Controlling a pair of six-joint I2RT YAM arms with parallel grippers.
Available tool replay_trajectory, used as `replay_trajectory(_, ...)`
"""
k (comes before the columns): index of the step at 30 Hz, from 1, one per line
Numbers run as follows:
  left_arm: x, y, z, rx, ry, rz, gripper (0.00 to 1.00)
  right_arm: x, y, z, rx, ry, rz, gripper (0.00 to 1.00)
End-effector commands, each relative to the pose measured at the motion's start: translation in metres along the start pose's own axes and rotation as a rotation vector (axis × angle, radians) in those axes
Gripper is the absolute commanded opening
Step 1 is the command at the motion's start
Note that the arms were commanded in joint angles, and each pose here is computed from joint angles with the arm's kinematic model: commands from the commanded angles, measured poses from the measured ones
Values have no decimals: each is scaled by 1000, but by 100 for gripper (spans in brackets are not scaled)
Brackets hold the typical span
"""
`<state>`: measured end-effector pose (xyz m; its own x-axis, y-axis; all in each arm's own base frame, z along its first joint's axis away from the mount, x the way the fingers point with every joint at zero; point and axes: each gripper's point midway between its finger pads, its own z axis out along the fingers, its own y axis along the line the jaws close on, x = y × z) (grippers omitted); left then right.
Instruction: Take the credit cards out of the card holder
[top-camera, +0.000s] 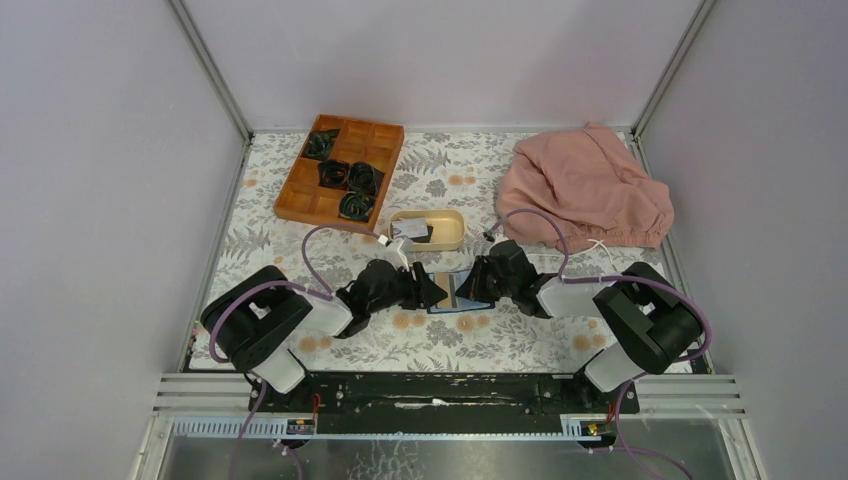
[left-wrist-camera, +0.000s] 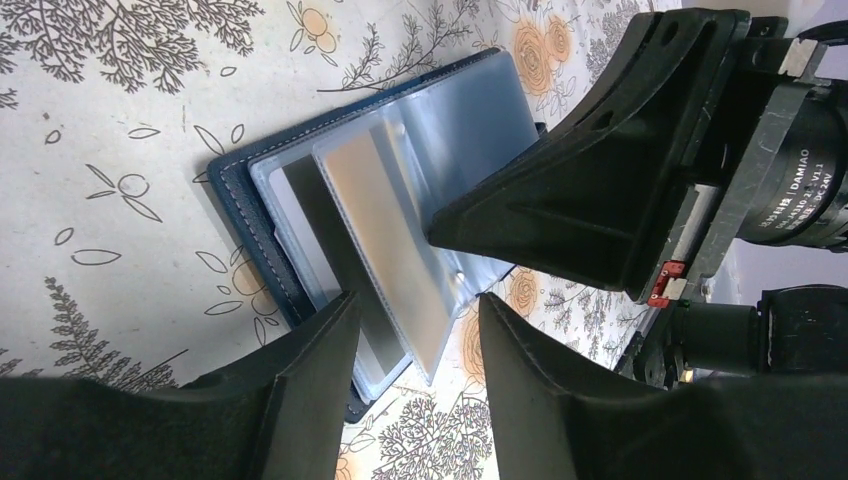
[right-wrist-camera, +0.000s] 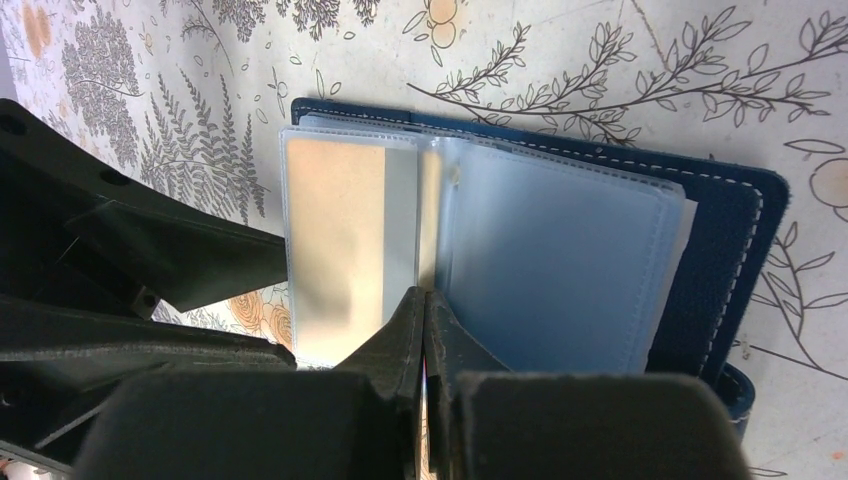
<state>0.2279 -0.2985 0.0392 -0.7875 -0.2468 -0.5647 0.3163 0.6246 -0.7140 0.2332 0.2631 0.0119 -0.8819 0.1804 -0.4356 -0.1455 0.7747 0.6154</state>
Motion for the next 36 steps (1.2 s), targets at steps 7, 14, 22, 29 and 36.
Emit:
replay_trajectory(7, -7, -13, -1, 58, -17, 10, 27, 24, -22, 3, 61, 65, 12, 0)
replay_trajectory(14, -13, -29, 7, 112, -8, 8, 12, 19, -9, -5, 4, 49, -27, 0)
replay_trajectory(22, -18, -35, 13, 112, -24, 1, 32, 2, 5, -24, -42, -33, -106, 26)
replay_trajectory(29, -14, -41, 20, 111, -3, 14, 36, -19, 6, -46, -14, -167, -82, 28)
replay_trajectory(36, -7, -59, 30, 135, 28, 37, 38, -45, -4, -89, 76, -355, -54, 30)
